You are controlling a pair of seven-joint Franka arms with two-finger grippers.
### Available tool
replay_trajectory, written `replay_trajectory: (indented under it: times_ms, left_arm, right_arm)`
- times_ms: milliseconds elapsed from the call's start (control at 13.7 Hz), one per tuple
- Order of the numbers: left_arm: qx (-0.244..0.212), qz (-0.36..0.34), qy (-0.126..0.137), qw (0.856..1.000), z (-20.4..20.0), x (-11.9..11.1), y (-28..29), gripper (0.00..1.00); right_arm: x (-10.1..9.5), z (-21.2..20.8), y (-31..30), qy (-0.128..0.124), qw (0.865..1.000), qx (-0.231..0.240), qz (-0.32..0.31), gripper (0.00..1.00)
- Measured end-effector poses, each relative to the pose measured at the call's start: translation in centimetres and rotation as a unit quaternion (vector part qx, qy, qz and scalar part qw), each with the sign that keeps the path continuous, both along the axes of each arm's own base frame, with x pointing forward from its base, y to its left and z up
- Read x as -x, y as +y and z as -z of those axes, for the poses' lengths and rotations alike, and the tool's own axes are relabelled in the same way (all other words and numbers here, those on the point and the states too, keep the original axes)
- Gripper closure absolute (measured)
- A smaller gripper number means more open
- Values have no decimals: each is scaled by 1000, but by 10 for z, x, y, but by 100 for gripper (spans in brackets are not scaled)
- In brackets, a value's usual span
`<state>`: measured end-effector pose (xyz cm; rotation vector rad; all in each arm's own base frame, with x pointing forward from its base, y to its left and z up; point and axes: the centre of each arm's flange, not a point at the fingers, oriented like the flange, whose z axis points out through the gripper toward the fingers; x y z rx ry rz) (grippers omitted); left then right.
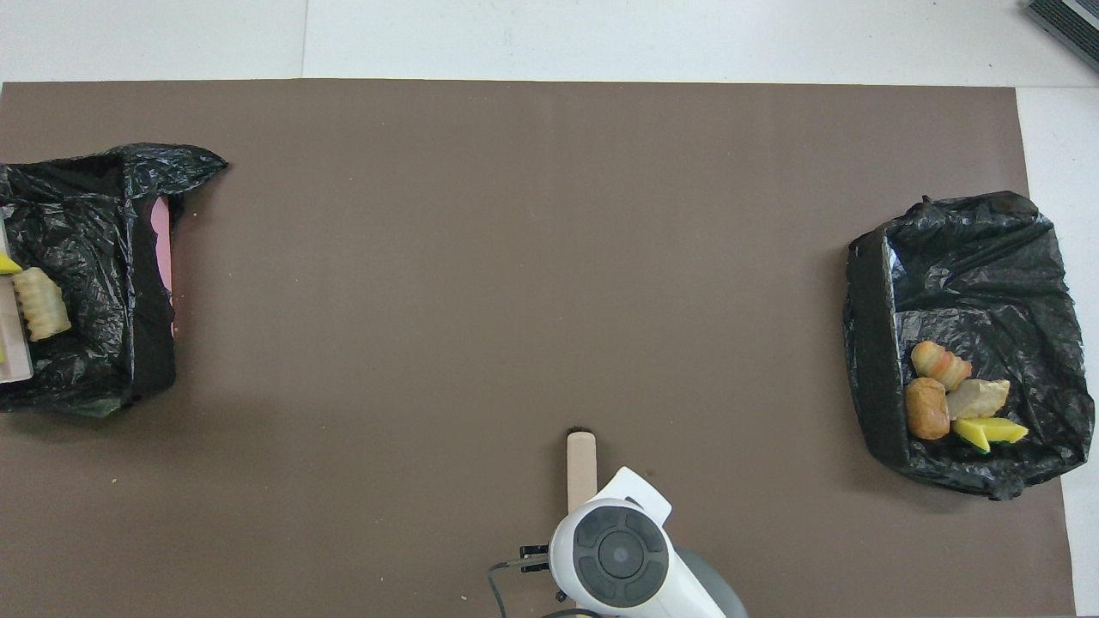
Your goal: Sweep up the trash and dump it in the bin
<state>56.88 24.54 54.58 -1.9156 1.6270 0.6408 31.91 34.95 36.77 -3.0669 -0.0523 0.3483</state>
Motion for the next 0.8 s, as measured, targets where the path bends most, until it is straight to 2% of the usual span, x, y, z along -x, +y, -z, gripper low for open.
replay_trajectory:
  times_ms: [73, 218, 437, 583, 655, 801]
  left_arm:
    - [-18, 7, 10, 1000, -2, -2, -5, 69]
    - [-58, 19, 18, 998, -13, -5, -10, 69]
    - [-72, 19, 17, 997, -29, -5, -9, 69]
    - [-50, 8, 12, 999, -34, -2, -13, 69]
    - [-19, 0, -1, 1000, -36, -1, -17, 69]
    - [44, -16, -24, 999, -38, 3, -27, 69]
  right_arm:
    - [-13, -13, -3, -4, 1000, -7, 6, 0]
    - [-36, -36, -10, -18, 999, -21, 27, 0]
    - [-66, -63, -26, -39, 997, -38, 57, 0]
    - [-78, -78, -32, -53, 995, -45, 66, 0]
    - [-86, -88, -41, -64, 994, -47, 76, 0]
    - [-116, -121, -83, -88, 988, -53, 115, 0]
